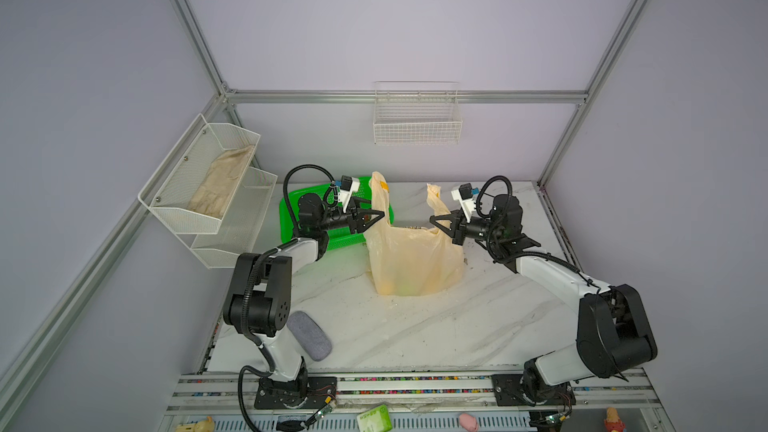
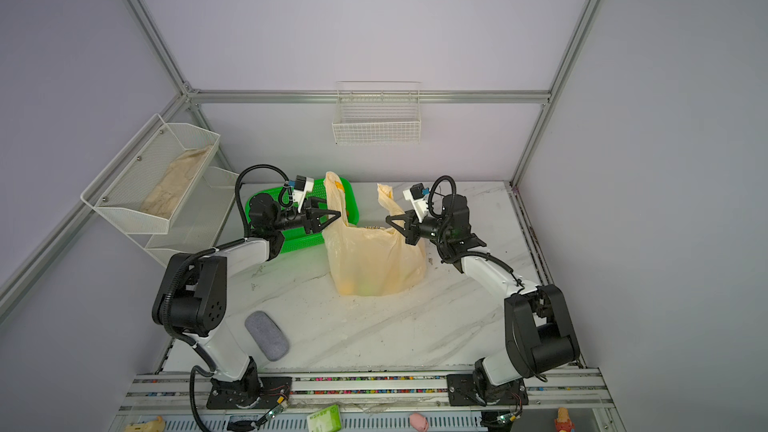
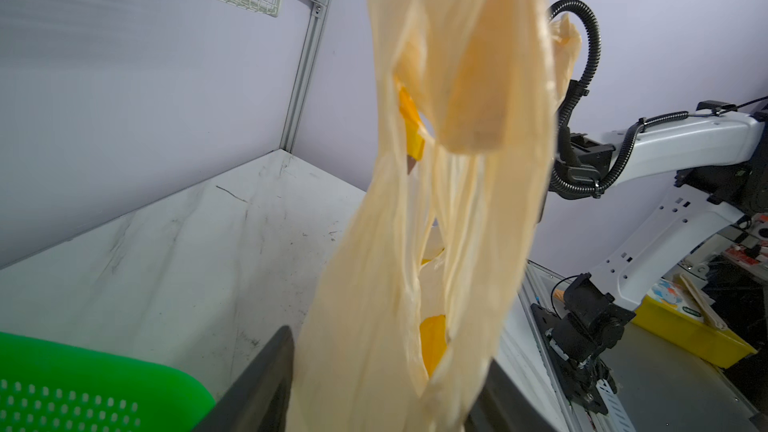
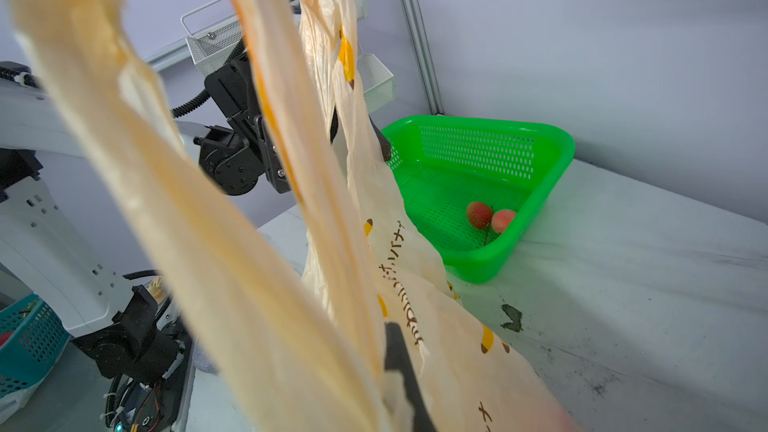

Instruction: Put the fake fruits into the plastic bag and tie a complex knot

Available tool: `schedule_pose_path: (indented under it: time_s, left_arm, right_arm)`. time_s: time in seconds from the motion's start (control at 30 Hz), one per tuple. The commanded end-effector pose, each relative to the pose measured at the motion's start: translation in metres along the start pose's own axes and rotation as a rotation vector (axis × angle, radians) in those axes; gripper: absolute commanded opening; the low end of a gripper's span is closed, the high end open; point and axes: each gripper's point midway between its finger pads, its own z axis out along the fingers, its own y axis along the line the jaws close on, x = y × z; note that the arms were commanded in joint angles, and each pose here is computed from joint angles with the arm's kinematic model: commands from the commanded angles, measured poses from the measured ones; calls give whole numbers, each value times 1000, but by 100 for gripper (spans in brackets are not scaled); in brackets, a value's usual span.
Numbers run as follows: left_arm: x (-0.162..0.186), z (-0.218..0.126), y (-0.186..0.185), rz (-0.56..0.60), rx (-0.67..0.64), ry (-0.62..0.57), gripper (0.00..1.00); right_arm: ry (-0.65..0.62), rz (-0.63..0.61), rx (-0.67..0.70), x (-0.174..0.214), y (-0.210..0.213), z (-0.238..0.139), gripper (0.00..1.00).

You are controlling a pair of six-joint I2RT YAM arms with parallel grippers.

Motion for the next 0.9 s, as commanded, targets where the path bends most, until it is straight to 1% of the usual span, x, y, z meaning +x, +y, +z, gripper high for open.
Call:
schedule_pose_path:
  time_s: [0.0, 0.23, 0.47, 0.57, 0.67, 0.73, 0.8, 0.87]
  left_arm:
    - [-40, 9, -13, 128, 53, -39, 53]
    - [-42, 12, -25, 134, 66, -42, 37]
    - [-43, 12, -37, 157, 55, -42, 9]
    - [-39, 14, -43, 178, 38, -15, 0]
    - [-32, 16, -51, 237, -4, 32, 0]
    - [-25, 19, -56, 283, -42, 88, 0]
    - [-19, 22, -61, 323, -68, 136, 0]
    - [-16, 24, -67, 348, -68, 163, 0]
  right_arm:
    - [-13, -35, 7, -10, -4, 1, 0]
    - [-16, -20, 30, -11, -8, 1, 0]
    - [-16, 17, 48, -13, -13, 1, 0]
    - [-15, 26, 64, -12, -17, 0, 0]
    - [-13, 51, 77, -12, -21, 0, 0]
    - [-8, 61, 79, -10, -23, 2, 0]
    - [0, 60, 78, -8, -24, 2, 0]
    - [12, 47, 67, -6, -23, 3, 0]
